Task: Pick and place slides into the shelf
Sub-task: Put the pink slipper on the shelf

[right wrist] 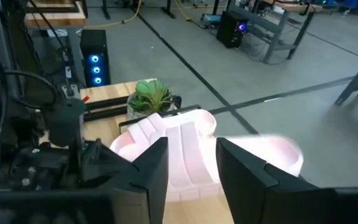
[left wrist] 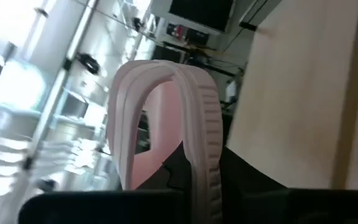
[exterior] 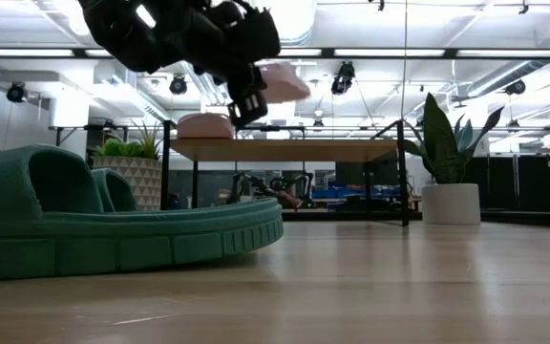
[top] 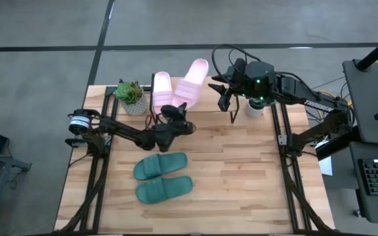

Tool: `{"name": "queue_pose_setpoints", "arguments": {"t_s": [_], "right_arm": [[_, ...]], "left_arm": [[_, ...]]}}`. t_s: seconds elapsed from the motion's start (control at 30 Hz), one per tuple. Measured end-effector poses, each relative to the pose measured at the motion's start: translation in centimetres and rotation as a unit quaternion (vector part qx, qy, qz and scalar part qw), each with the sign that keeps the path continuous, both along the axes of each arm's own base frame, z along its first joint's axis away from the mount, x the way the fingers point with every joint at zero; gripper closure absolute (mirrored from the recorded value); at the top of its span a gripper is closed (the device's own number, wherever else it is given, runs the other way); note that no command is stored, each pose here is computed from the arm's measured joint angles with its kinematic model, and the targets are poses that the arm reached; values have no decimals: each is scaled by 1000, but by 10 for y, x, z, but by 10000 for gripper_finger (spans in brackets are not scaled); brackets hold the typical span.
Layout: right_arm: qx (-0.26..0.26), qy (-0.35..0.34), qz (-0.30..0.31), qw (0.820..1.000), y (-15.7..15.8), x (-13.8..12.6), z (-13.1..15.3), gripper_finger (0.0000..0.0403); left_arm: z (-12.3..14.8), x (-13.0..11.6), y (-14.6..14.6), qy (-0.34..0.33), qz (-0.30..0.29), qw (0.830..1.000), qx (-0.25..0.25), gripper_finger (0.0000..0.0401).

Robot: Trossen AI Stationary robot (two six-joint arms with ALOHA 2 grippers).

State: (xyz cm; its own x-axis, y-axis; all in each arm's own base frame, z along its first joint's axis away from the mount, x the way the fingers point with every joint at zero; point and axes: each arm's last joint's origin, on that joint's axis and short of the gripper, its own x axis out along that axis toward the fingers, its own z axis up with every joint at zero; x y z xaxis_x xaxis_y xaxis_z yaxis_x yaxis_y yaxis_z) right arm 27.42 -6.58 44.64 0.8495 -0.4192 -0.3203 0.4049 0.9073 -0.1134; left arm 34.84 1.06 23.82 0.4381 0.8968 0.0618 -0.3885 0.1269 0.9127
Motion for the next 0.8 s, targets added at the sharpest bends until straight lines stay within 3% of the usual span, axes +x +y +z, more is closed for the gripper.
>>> {"name": "queue_pose_setpoints", "arguments": {"t_s": [0.1,0.27,0.63,0.8], "right_arm": [[-8,4,2,1000,0,0,0,283],[-12,6,3,1000,0,0,0,292],[-19,10,5,1000,0,0,0,307],[-18,13,5,1000,0,0,-1,314]], "left_arm": [[0,4,0,-47,8,998,-41,386],[7,12,1,-99,83,989,-74,386],[-24,62,-3,-31,174,983,-43,386],[-34,75,-4,-27,177,983,-42,386]]}}
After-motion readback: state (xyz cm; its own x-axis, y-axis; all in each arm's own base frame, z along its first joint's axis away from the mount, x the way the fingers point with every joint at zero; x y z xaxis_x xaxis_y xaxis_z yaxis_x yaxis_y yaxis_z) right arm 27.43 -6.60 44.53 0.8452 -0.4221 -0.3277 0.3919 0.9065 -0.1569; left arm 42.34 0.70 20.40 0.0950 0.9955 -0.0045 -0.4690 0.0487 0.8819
